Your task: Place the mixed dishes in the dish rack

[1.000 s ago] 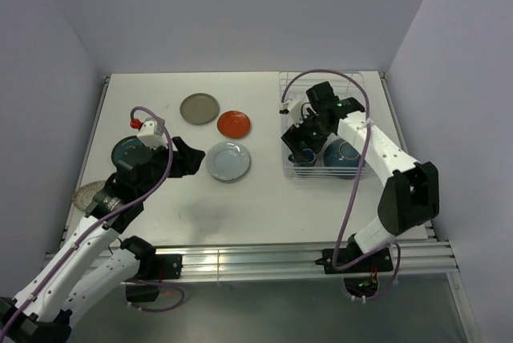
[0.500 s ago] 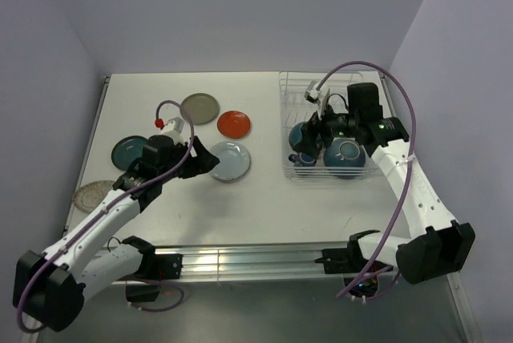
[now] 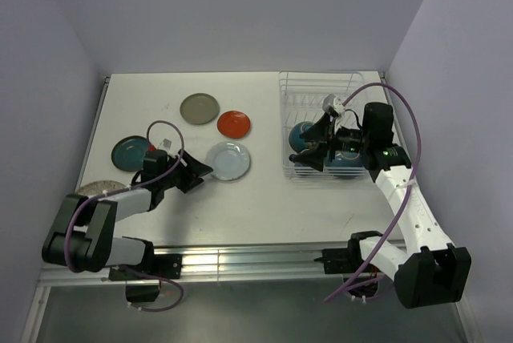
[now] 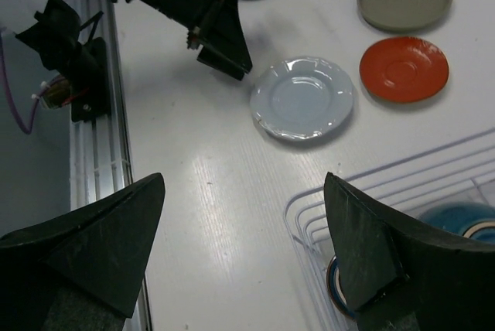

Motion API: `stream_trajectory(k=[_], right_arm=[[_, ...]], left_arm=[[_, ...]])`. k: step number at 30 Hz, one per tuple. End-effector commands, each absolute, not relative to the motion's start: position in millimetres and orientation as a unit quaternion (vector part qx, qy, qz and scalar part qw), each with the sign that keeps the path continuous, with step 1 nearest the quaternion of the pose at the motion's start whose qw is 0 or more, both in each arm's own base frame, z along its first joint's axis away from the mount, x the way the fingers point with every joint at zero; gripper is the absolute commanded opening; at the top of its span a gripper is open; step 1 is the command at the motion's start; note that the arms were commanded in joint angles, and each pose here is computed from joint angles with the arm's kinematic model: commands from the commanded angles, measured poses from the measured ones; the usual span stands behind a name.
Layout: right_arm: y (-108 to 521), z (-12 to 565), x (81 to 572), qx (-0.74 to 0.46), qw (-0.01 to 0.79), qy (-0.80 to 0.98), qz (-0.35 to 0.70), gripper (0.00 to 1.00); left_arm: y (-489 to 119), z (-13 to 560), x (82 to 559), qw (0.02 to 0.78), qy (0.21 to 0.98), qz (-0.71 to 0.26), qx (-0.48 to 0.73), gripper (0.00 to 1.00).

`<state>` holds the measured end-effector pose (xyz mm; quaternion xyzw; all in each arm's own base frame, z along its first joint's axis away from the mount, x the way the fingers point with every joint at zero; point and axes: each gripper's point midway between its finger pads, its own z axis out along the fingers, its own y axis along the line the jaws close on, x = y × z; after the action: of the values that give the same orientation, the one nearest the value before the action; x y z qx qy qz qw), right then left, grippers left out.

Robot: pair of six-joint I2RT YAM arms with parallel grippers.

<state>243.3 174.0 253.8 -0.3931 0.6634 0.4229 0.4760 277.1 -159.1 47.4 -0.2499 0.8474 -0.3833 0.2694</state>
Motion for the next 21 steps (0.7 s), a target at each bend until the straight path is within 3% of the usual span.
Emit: stream_trajectory(k=[1, 17, 21], right_arm=[[178, 275, 236, -0.420, 0.503, 0.618, 0.434, 0.90], [171, 276, 234, -0.418, 0.508, 0.612, 0.440, 0.90], [170, 275, 235, -0.415, 0.508, 0.612, 0.441, 0.90]], left_arm=[[-171, 70, 301, 0.306, 0.813, -0.436, -0.233, 0.67], [-182, 19, 319, 0.254, 0.803, -0.458, -0.284, 0.38], [-183, 13, 319, 0.254, 0.798, -0.468, -0.283, 0.26]])
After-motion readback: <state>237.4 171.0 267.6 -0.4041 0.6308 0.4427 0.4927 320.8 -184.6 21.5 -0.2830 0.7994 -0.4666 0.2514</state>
